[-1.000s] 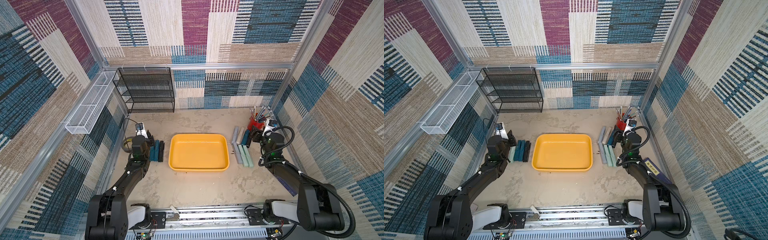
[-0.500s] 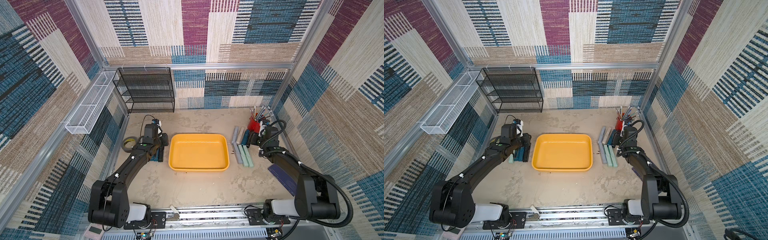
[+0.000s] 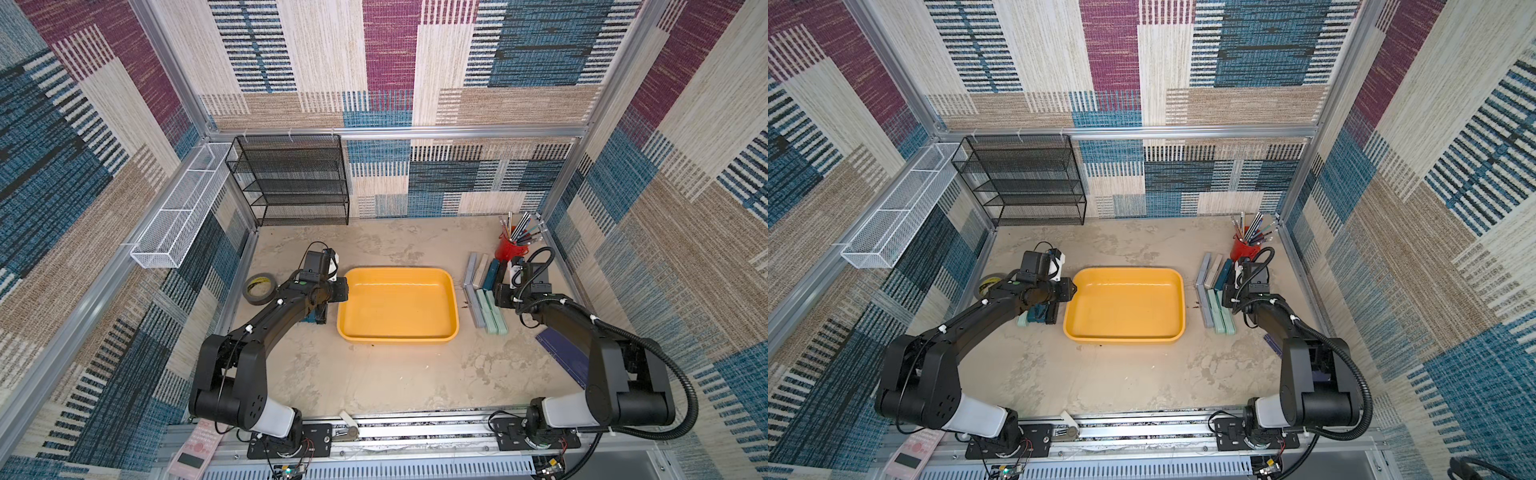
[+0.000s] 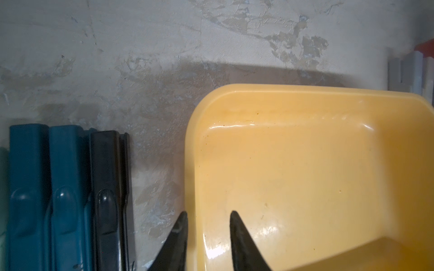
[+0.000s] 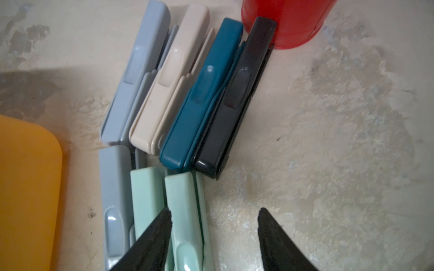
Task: Put the pruning pliers into the storage box
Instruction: Pick up the pruning pliers from the center of the board.
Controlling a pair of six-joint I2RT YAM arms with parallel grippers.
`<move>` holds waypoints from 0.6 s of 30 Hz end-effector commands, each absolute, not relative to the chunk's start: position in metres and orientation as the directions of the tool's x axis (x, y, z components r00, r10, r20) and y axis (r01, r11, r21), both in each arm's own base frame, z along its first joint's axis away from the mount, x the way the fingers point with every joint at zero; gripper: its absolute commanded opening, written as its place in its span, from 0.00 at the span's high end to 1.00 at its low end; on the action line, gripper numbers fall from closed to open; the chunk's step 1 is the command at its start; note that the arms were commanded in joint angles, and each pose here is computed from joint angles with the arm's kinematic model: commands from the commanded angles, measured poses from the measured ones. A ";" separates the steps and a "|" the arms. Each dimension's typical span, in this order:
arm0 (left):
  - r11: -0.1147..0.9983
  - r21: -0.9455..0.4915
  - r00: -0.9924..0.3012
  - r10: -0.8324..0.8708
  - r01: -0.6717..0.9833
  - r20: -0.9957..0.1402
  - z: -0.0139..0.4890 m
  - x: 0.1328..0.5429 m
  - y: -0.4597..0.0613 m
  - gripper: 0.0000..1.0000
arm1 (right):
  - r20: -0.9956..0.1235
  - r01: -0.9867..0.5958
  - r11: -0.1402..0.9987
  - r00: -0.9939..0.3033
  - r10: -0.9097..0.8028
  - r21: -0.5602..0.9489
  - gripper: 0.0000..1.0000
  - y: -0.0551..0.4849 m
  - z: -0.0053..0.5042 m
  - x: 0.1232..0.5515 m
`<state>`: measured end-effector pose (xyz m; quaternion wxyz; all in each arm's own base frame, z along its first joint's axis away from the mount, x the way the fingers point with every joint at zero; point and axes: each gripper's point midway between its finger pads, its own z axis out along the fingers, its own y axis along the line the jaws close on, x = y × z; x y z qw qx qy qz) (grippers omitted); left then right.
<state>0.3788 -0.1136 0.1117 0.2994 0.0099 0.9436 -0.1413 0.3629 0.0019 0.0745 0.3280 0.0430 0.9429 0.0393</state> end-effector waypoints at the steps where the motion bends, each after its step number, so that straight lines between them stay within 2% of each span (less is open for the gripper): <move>1: 0.957 -0.263 -0.827 -0.051 0.119 -0.560 0.110 0.379 -0.116 0.67 | -0.593 0.034 0.994 -0.800 0.088 0.102 0.41 0.004 0.067 0.359; 18: 0.967 -0.230 -0.844 -0.032 0.109 -0.535 0.096 0.379 -0.114 0.76 | -0.574 0.029 0.992 -0.813 0.097 0.127 0.47 0.009 0.065 0.351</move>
